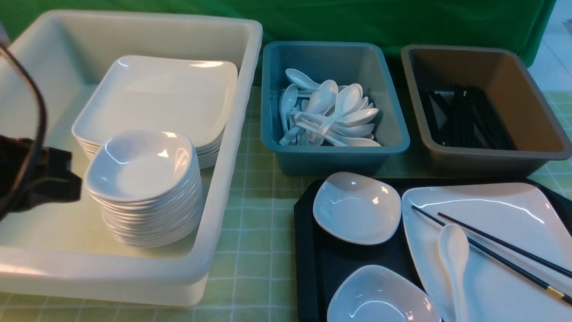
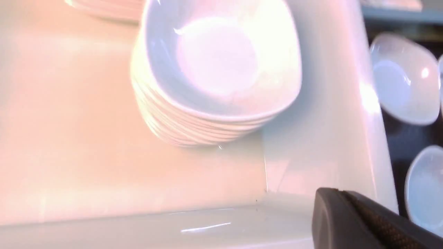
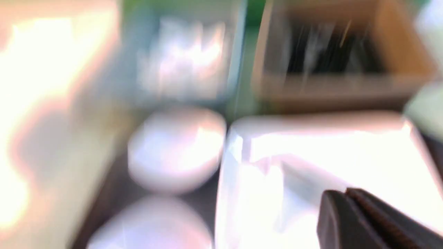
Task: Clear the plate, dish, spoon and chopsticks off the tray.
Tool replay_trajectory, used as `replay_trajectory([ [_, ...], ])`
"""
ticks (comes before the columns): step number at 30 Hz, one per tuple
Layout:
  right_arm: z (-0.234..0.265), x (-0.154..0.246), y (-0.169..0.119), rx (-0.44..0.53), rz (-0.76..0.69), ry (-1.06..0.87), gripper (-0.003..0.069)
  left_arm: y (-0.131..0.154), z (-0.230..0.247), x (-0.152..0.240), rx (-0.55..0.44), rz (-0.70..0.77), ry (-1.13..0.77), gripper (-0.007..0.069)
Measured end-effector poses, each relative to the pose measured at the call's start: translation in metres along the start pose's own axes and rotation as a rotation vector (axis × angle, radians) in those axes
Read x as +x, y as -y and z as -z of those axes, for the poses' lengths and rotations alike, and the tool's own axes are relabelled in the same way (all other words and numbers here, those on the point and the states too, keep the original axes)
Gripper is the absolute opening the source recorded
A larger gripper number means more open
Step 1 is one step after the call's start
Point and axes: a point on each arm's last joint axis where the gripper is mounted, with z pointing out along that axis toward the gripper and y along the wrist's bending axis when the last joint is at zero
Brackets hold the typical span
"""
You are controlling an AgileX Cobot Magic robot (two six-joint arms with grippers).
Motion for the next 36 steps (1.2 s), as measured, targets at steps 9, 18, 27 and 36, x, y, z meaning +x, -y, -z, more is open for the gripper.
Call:
replay_trajectory([
  [9, -0.107, -0.011, -0.003, 0.073, 0.168, -0.591, 0.0013, 0.08, -0.04, 0.016, 0.203, -0.261, -0.133, -0.002],
  [18, -0.176, 0.013, -0.003, 0.029, 0.046, -0.767, 0.0403, 0.178, -0.073, 0.034, 0.4, -0.512, -0.15, -0.002],
  [27, -0.222, 0.032, 0.003, 0.052, 0.001, -0.775, 0.0521, 0.207, -0.108, 0.031, 0.395, -0.596, -0.18, -0.002],
  [36, -0.23, 0.035, 0.005, 0.054, 0.004, -0.794, 0.0117, 0.204, -0.115, 0.027, 0.351, -0.613, -0.156, -0.002],
])
